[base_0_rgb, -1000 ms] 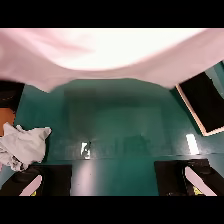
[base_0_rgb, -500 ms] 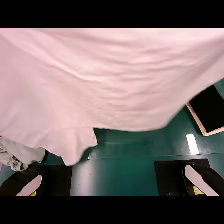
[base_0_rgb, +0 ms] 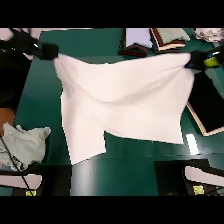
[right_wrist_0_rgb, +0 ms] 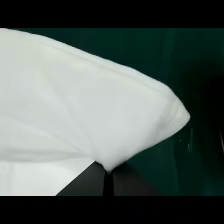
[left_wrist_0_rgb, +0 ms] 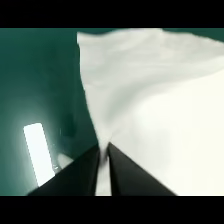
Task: Fold the shirts.
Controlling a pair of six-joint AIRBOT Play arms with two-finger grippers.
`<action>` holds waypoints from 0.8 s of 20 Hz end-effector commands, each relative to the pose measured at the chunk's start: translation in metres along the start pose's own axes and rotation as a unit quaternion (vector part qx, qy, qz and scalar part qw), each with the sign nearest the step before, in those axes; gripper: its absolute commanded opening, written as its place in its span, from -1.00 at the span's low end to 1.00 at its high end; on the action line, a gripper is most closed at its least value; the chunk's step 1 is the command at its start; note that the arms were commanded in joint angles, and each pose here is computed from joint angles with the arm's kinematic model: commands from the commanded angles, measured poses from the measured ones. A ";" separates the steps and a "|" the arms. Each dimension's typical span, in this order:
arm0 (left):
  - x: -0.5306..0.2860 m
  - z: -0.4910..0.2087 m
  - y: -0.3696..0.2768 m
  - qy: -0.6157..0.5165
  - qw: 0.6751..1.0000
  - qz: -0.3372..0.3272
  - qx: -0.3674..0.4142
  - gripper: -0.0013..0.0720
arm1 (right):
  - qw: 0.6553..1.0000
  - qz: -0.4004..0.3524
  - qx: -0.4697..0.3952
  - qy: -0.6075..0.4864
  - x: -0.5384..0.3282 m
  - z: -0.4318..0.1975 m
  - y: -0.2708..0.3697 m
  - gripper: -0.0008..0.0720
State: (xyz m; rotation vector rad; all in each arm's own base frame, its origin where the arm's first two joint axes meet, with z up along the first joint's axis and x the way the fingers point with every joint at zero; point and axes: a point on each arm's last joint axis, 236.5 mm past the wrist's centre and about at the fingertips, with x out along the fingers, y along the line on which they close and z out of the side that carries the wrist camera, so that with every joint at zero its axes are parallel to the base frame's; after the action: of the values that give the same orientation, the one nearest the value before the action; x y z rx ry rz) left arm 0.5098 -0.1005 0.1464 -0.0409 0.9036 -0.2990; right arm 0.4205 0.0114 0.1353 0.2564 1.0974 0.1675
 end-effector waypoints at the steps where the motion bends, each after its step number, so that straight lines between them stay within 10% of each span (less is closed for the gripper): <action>1: 0.055 -0.033 0.018 0.066 0.998 0.001 -0.023 0.44 | 0.998 0.007 0.010 0.055 0.080 -0.006 -0.008 -0.79; 3: 0.041 -0.031 0.035 0.067 0.997 0.010 -0.045 0.55 | 0.998 0.008 0.005 0.057 0.084 0.006 -0.007 0.09; 16: -0.008 -0.264 0.048 0.226 0.959 0.014 -0.173 0.55 | 0.998 0.040 -0.027 0.035 0.017 -0.076 0.028 0.08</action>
State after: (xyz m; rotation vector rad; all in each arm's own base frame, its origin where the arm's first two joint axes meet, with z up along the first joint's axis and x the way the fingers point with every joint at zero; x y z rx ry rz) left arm 0.3630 -0.0166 0.0290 -0.2236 1.3193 -0.1210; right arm 0.3804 0.0433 0.0984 0.2209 1.1755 0.2666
